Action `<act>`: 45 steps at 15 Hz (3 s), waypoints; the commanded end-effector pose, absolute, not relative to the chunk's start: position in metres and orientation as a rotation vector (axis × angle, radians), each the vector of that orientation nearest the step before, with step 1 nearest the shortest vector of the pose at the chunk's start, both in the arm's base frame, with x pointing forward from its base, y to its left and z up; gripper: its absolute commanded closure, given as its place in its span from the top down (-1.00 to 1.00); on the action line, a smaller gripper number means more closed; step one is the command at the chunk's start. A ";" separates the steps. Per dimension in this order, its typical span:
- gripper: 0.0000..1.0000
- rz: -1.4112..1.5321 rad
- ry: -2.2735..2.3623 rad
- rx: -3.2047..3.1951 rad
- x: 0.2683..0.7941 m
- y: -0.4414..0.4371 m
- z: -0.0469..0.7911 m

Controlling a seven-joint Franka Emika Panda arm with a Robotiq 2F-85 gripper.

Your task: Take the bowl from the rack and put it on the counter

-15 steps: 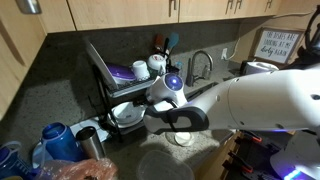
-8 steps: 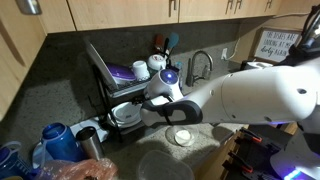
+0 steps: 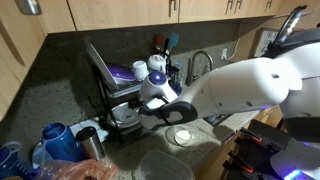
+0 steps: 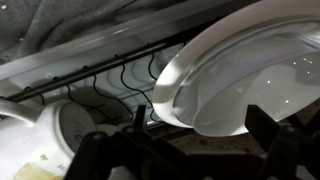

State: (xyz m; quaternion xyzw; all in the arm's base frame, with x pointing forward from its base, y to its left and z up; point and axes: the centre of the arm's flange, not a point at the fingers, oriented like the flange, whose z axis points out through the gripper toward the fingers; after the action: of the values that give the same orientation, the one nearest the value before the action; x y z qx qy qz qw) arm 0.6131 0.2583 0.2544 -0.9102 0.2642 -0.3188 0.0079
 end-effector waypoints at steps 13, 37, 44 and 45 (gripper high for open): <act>-0.47 -0.896 0.896 -2.787 0.628 0.276 0.263; -0.97 -0.960 1.245 -2.535 0.609 0.177 0.299; -0.97 -0.955 1.328 -2.393 0.606 0.151 0.308; -0.97 -0.948 1.338 -2.382 0.606 0.150 0.309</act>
State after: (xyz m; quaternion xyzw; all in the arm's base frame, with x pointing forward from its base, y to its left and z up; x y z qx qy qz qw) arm 0.6091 0.1674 0.2883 -0.8346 0.4363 -0.3221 0.0973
